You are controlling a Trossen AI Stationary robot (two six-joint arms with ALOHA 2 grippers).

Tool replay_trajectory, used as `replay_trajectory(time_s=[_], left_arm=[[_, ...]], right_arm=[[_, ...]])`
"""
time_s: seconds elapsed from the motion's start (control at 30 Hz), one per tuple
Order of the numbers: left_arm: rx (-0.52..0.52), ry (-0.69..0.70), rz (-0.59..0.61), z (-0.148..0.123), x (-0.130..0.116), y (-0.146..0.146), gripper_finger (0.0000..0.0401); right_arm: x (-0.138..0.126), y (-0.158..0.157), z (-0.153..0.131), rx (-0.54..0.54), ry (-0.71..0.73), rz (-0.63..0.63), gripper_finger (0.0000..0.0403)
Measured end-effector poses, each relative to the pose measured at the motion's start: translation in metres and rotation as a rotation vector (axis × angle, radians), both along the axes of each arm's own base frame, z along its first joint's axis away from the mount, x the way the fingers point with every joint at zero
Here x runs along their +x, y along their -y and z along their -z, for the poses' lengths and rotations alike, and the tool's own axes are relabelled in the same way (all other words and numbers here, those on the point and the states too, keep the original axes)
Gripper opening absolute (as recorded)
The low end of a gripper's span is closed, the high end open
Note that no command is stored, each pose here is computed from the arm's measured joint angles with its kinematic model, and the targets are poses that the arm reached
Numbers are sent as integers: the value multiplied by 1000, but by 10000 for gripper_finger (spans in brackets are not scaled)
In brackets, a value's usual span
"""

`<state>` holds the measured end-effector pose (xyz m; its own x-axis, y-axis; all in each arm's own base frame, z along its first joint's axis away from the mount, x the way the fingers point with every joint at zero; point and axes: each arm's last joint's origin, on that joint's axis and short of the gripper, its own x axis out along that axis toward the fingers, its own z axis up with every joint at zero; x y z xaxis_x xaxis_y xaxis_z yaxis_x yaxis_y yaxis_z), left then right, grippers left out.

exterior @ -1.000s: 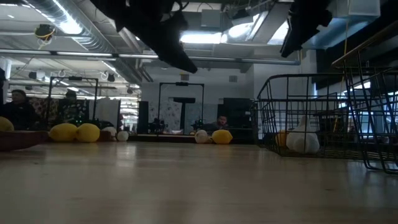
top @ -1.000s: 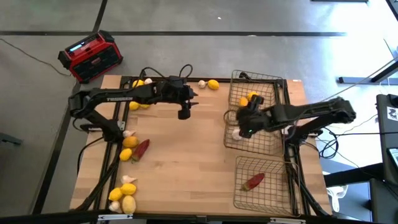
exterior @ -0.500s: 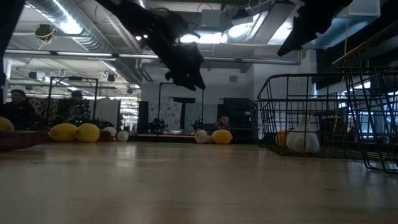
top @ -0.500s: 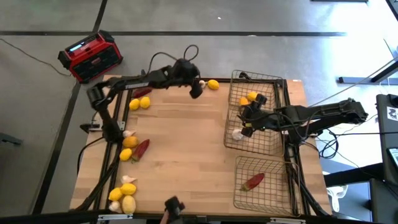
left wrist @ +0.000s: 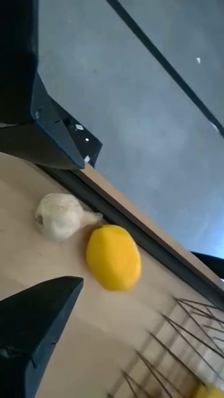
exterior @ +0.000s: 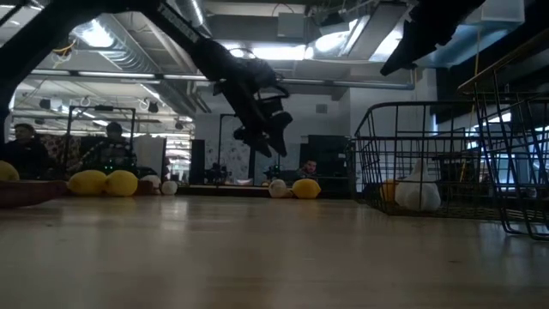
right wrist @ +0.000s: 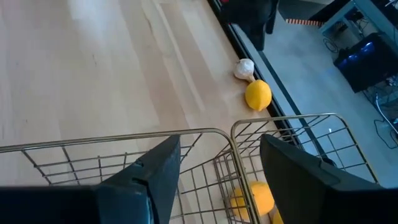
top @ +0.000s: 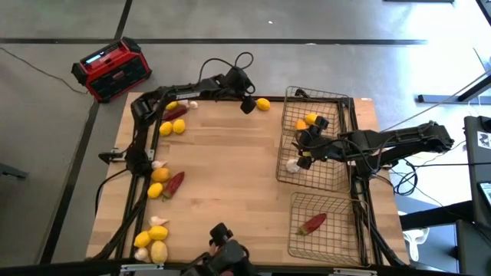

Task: Sort produce into baskets
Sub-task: Put the white garlic into the middle wire basket

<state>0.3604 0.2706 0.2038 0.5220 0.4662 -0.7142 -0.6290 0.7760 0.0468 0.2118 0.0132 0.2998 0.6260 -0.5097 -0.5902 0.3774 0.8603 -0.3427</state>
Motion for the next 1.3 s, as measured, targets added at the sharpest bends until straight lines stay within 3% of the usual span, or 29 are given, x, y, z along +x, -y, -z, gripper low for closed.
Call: replay_trajectory(time_s=[0.6,1.03,1.3], left_arm=[[-67,17,-15,63,4,-28,290],[-80,-26,17,67,-2,-32,290],[-33,-52,134,41,-4,-23,290]], right_arm=[[1,0,-1,3,16,1,216],[1,0,-1,3,15,1,216],[1,0,-1,3,15,0,216]])
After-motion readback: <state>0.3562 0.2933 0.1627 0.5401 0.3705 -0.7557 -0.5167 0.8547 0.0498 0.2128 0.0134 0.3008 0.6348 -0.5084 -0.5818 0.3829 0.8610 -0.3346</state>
